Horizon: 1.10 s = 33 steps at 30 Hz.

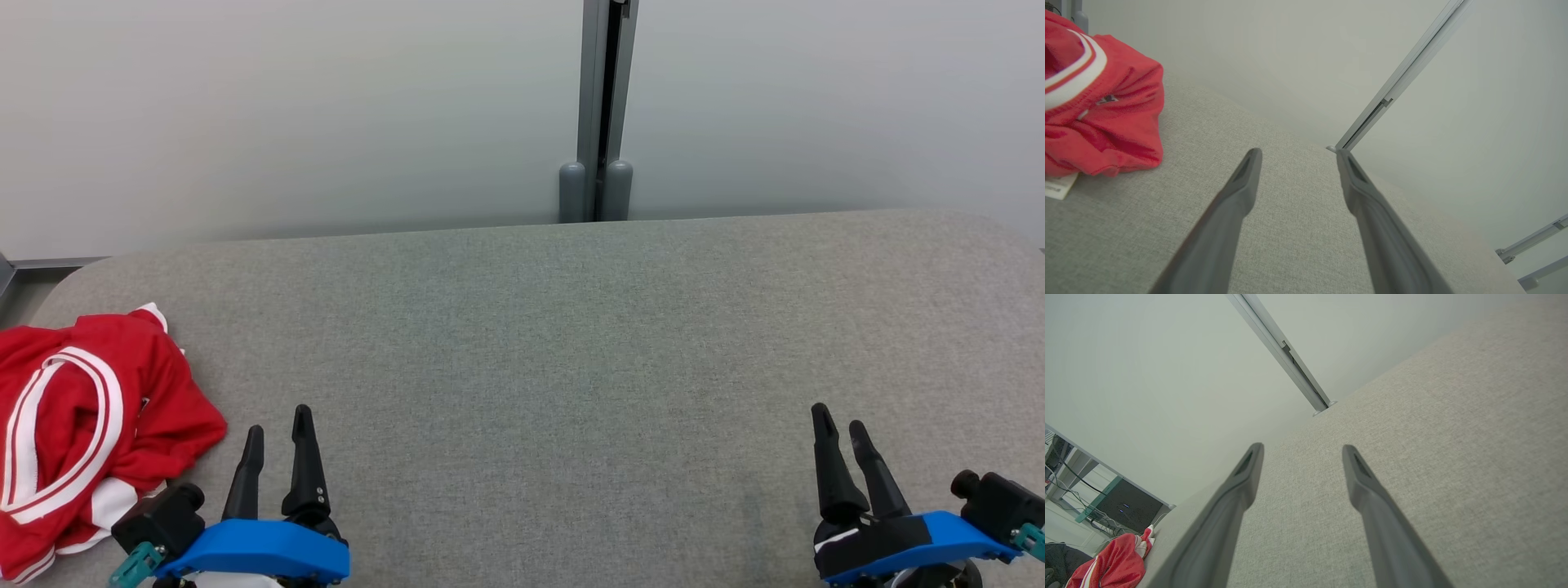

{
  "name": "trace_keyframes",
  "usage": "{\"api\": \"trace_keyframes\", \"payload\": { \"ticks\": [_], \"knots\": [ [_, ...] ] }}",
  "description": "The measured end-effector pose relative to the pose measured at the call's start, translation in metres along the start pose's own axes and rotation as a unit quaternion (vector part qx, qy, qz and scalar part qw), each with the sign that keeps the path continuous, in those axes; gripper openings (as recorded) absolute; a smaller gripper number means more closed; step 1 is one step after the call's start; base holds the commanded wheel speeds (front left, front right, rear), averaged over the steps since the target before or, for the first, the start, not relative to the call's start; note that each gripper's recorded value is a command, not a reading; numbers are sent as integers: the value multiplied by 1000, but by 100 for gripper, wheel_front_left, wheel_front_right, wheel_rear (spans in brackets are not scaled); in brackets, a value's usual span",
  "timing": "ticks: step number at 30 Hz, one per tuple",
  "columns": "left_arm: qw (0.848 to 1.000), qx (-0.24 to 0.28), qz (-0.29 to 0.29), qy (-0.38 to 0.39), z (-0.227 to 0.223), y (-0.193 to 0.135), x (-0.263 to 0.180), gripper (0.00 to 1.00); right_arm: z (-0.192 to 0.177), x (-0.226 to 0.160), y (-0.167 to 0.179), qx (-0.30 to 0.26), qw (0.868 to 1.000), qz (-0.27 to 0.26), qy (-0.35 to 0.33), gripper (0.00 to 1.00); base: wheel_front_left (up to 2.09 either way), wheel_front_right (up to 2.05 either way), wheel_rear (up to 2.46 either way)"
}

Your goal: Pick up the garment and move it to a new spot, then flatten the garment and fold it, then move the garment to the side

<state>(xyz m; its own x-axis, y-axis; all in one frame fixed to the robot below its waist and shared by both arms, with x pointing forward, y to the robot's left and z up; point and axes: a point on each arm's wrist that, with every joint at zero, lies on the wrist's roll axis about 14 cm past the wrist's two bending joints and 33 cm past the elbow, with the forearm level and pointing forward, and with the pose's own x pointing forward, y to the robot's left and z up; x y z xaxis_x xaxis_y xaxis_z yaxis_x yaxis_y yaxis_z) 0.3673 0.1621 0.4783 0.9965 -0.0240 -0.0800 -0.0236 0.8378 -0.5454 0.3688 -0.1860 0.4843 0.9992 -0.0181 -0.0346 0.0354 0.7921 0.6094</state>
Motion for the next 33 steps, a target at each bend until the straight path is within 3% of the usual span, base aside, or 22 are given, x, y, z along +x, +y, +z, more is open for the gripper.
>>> {"api": "trace_keyframes", "payload": {
  "ticks": [33],
  "knots": [
    [990, 139, -20, -5, -10, -6, -7, 100, -2, -3, 10, -152, 988, 32, -9, 100, 0, 0, 0]
  ]
}}
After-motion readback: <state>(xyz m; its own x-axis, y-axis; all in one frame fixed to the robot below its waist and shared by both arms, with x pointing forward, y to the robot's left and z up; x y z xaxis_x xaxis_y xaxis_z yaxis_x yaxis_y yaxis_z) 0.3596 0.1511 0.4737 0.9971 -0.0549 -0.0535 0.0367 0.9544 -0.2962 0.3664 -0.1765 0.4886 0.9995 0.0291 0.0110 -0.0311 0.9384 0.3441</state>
